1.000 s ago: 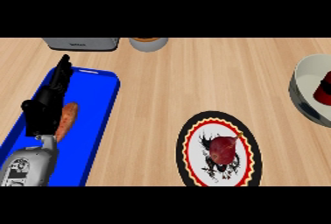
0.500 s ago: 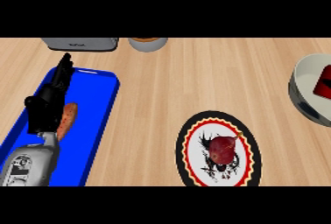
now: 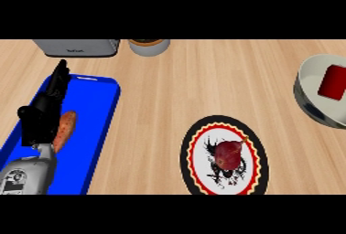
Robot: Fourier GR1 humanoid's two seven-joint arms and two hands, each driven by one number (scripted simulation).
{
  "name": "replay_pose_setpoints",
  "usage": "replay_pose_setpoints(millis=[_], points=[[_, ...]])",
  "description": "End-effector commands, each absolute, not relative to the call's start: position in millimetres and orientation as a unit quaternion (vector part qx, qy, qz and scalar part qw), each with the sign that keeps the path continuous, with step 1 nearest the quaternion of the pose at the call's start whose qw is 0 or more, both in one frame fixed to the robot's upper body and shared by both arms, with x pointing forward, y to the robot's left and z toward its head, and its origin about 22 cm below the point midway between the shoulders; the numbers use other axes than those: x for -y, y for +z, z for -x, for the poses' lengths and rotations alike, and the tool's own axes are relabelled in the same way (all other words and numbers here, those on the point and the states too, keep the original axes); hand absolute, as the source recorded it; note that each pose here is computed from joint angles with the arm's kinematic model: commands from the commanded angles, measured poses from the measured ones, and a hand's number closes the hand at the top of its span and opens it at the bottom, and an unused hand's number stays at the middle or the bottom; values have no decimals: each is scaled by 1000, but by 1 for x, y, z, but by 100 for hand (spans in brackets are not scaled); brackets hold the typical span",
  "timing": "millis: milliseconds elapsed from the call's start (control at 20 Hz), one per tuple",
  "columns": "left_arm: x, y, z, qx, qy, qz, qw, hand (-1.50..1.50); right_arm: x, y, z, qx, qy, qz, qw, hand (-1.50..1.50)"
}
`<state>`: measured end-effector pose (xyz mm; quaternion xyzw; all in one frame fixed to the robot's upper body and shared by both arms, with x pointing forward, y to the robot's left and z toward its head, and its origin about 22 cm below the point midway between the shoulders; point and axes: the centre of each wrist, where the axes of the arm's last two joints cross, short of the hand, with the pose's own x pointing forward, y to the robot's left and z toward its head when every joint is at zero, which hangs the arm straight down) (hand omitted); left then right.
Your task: Pick the can from the plate and place it in the bowl
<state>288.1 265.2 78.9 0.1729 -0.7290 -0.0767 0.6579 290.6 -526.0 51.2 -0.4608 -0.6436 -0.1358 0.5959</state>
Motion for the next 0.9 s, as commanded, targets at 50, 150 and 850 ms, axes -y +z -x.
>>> replay_pose_setpoints(millis=[50, 150, 850], points=[[-256, 75, -287, 721, -76, -178, 665, 0, 538, 36, -259, 679, -146, 417, 586, -150], [-269, 71, -283, 727, -65, -187, 657, 0, 547, 24, -234, 691, -160, 387, 589, -150], [-280, 69, -280, 732, -71, -175, 655, 0, 511, 3, -161, 715, -128, 361, 585, -150]])
